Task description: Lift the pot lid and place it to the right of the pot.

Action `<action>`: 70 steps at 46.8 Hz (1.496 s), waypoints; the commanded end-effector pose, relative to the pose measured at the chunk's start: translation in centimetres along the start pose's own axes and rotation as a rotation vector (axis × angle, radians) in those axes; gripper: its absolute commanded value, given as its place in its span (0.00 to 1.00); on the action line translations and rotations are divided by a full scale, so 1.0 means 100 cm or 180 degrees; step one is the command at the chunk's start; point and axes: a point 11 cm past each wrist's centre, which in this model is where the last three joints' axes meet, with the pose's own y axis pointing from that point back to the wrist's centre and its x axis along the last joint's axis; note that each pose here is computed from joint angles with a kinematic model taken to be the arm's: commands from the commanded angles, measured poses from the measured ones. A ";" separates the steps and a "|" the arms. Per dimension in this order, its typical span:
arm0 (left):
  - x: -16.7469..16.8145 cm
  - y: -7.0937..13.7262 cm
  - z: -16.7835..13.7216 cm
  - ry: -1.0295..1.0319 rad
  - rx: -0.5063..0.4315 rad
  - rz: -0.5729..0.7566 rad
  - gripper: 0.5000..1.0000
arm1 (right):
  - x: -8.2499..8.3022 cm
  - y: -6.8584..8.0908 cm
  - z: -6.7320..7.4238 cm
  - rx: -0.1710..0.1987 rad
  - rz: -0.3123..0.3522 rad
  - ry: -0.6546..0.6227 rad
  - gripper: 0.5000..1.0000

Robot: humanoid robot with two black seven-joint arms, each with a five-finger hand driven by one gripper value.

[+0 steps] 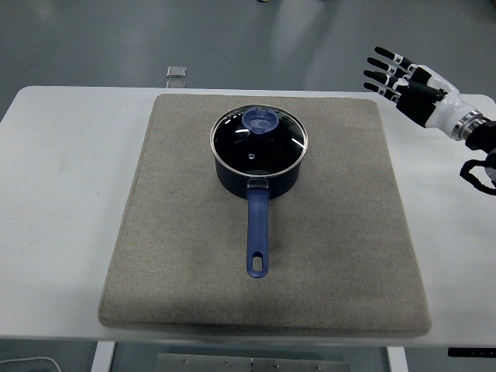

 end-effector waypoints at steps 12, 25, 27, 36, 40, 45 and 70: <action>0.000 0.000 0.000 0.0000 0.0000 0.0000 1.00 | -0.006 -0.004 -0.004 -0.0036 -0.0059 0.0142 0.84; 0.000 0.000 0.000 0.0000 0.0000 0.0000 1.00 | -0.006 -0.004 -0.011 -0.0108 -0.0113 0.0397 0.84; 0.000 0.000 0.000 0.0000 0.0000 0.0000 1.00 | -0.007 -0.005 -0.012 -0.0111 -0.0122 0.0412 0.84; 0.000 0.000 0.000 0.0000 0.0000 0.0000 1.00 | -0.017 -0.009 -0.020 -0.0155 -0.0244 0.0642 0.84; 0.000 0.000 0.000 0.0000 0.0000 0.0000 1.00 | -0.020 -0.009 -0.026 -0.0189 -0.0300 0.0817 0.84; 0.000 0.000 0.000 0.0000 0.0000 0.0000 1.00 | -0.024 -0.007 -0.033 -0.0256 -0.0383 0.1094 0.84; 0.000 0.000 0.000 0.0000 0.0000 0.0000 1.00 | -0.072 -0.011 -0.032 -0.0534 -0.1010 0.2221 0.84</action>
